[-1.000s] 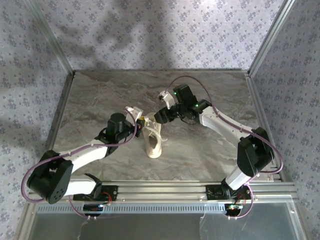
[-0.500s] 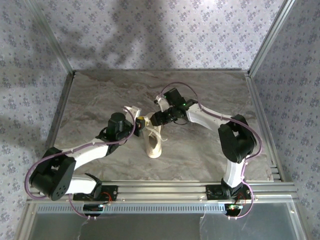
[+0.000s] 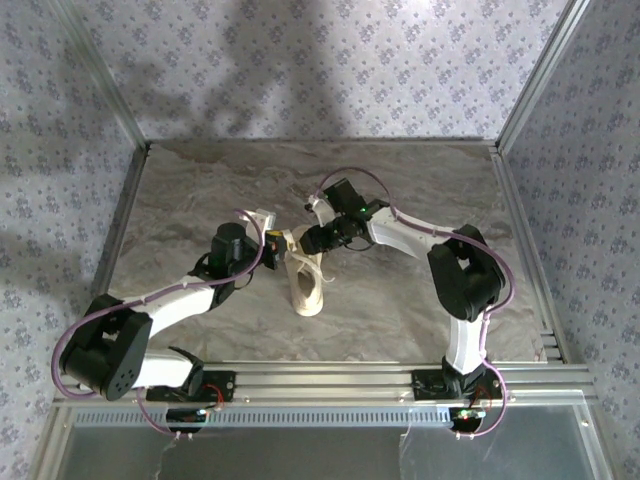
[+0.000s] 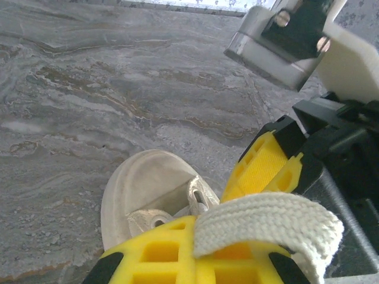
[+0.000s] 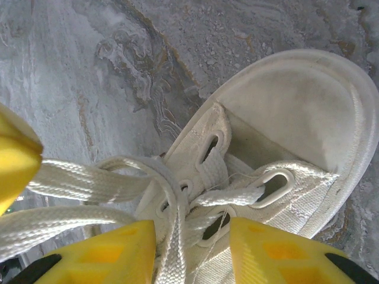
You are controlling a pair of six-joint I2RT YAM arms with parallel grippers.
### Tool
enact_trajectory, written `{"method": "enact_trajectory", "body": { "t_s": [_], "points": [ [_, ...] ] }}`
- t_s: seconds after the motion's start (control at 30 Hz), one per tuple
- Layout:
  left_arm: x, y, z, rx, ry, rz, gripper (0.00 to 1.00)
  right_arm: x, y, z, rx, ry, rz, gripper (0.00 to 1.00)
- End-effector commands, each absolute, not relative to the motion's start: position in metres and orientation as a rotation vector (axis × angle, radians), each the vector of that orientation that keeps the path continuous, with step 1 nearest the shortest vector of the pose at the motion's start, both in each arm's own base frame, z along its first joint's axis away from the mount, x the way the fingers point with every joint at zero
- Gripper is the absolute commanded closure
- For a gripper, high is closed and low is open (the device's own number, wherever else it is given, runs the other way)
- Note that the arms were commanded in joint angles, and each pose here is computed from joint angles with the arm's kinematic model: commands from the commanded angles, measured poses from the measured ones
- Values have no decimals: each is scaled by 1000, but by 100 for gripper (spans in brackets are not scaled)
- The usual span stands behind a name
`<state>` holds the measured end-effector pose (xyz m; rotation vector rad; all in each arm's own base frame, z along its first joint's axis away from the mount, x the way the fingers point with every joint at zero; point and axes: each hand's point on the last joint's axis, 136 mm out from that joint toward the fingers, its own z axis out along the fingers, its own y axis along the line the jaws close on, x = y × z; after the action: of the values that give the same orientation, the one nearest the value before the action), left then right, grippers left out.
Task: Tie the shoes
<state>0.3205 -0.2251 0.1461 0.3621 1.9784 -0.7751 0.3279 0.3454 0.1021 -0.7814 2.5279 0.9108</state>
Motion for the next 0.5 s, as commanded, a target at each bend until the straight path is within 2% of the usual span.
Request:
{"method": "enact_trajectory", "body": {
  "t_s": [0.0, 0.17, 0.47],
  "points": [
    [323, -229, 155, 333, 1962, -842, 100, 324, 346, 102, -811, 2539, 911, 59],
    [322, -231, 155, 332, 1982, -854, 100, 314, 335, 117, -812, 2438, 933, 50],
    [322, -231, 156, 324, 1997, -863, 100, 285, 318, 112, -982, 2348, 921, 49]
  ]
}}
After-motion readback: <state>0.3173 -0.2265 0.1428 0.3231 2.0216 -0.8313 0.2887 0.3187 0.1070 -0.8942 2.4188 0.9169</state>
